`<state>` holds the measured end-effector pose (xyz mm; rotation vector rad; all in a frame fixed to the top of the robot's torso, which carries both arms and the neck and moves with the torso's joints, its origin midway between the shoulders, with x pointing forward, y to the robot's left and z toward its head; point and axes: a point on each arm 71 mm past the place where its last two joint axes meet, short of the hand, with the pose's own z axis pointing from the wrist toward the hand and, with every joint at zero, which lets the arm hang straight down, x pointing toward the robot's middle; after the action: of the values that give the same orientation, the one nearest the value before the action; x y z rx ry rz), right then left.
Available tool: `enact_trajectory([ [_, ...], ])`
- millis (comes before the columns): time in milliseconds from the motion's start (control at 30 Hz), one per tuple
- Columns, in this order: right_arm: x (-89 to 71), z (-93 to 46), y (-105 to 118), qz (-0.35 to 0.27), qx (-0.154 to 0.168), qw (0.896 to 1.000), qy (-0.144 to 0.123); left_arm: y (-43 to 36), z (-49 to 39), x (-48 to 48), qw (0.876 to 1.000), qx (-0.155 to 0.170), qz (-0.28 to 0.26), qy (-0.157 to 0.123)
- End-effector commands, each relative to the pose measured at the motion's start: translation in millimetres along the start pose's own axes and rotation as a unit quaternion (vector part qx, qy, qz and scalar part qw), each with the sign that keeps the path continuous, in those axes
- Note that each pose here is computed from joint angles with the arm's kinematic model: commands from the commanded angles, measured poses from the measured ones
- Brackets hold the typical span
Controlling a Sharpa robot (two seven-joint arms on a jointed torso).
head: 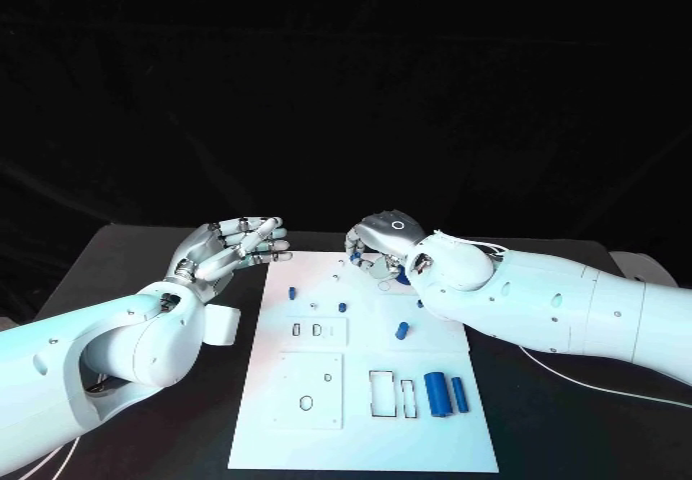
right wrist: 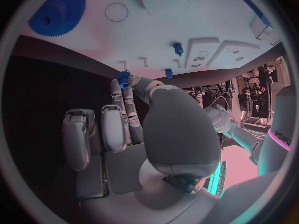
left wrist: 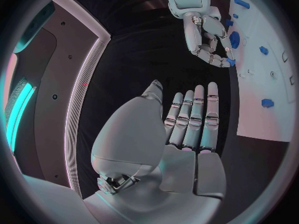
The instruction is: Assemble the parts on the task board
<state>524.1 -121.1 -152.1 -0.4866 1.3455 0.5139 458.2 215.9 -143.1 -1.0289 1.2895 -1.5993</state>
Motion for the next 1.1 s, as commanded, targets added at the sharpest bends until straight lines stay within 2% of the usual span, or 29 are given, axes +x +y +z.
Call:
enact_trajectory([
  [33,2.2,3.3,1,0.006,-0.004,1.000,-0.013,-1.8,0.5,4.0,1.000,0.005,-0.005,0.013],
  [433,13.3,11.5,1,0.007,0.003,1.000,-0.004,-3.5,1.6,6.5,1.000,0.005,-0.006,0.016],
  [1100,21.9,20.7,10,0.009,-0.001,1.000,0.006,-1.7,4.9,8.8,1.000,0.001,-0.007,0.019],
])
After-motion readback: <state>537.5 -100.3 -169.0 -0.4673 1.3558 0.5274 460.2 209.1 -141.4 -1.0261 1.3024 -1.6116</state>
